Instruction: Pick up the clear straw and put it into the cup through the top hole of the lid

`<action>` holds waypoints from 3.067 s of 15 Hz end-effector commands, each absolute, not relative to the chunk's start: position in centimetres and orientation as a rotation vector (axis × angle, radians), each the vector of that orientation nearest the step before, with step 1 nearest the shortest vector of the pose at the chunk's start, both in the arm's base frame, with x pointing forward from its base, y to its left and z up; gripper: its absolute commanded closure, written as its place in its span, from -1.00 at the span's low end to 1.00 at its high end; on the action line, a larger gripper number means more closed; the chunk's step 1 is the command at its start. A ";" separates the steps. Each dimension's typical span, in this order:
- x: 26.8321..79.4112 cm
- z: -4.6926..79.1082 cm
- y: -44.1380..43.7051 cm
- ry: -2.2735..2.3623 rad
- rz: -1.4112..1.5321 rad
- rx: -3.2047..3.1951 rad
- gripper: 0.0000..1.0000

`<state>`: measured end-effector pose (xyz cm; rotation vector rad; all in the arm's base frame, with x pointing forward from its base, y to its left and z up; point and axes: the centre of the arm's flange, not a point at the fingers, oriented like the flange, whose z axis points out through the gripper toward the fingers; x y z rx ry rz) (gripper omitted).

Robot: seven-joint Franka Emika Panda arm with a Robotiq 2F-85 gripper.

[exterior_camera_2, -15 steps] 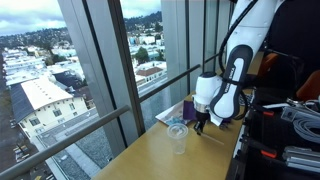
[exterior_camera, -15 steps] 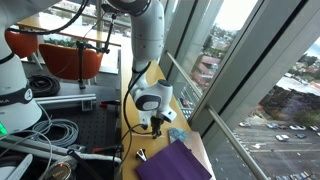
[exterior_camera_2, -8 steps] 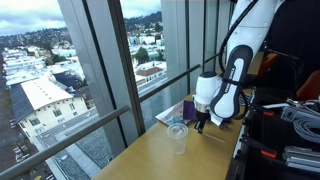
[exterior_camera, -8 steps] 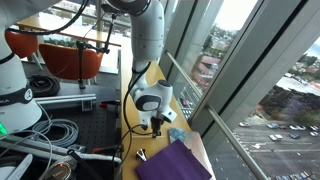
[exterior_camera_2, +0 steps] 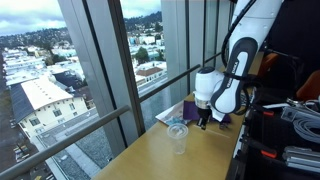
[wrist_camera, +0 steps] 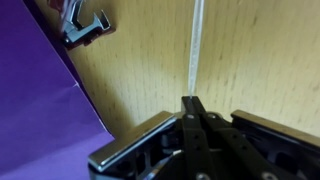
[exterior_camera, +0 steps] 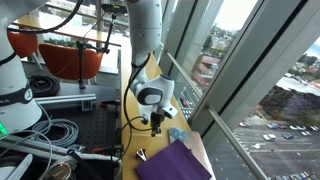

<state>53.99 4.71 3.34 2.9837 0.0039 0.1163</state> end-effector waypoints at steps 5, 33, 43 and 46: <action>53.2 19.5 5.9 0.019 0.116 2.954 1.00; 64.8 19.8 4.8 -0.170 -1.088 3.596 1.00; 65.8 13.5 5.2 -0.229 -1.395 3.606 1.00; 66.3 12.4 5.8 -0.230 -1.432 3.611 1.00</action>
